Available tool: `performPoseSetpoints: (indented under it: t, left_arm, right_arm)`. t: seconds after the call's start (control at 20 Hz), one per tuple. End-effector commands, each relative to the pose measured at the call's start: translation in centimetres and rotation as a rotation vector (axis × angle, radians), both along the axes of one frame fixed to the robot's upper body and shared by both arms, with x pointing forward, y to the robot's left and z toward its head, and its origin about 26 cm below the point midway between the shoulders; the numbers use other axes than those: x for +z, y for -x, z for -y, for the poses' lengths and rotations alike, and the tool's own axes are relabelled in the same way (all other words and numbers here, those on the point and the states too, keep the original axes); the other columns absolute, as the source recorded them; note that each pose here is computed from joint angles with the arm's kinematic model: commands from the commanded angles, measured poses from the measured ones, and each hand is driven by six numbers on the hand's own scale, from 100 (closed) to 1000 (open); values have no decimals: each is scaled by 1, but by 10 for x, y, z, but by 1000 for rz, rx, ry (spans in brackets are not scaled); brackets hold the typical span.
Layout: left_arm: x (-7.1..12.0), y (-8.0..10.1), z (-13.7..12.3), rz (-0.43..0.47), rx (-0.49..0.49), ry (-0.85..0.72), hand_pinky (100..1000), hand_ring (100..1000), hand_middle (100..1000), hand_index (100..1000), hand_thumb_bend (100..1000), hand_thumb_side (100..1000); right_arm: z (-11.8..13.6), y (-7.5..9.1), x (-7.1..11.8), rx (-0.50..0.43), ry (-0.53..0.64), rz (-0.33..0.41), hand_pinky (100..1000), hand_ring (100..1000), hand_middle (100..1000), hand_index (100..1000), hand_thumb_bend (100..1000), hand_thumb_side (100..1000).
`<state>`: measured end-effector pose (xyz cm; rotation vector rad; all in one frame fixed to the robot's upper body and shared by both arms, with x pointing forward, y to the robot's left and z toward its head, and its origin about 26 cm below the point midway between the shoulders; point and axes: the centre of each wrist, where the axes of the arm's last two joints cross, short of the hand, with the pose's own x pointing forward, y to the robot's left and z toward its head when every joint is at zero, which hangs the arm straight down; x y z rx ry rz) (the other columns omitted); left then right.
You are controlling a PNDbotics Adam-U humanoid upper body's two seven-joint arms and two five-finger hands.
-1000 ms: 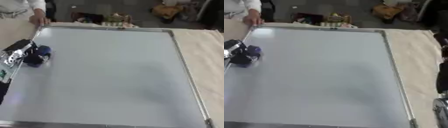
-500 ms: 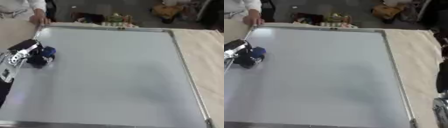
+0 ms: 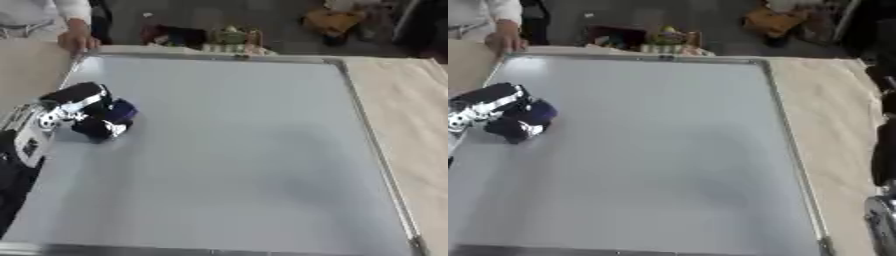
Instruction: Wipe the whiteboard clean with a brush.
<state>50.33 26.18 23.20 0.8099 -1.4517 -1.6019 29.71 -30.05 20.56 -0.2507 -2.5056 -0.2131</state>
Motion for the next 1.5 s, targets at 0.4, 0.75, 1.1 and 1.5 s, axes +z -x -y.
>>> performPoseSetpoints:
  t: [0.4,0.75,1.1,1.5]
  left_arm:
    - [-8,10,31,-50,-209,-72,491,280,131,166,239,383]
    - [2,22,50,5,-311,-62,478,248,118,168,204,391]
    - [4,33,66,36,-365,-49,473,238,115,169,196,395]
    - [4,48,90,74,-467,-81,475,242,117,169,176,396]
  right_arm:
    - [2,2,8,0,19,21,917,899,570,862,215,833]
    - [2,2,8,1,20,20,917,899,571,862,213,832]
    - [2,2,8,2,21,18,917,899,571,862,216,831]
    - [1,2,7,4,23,12,917,900,571,862,215,826]
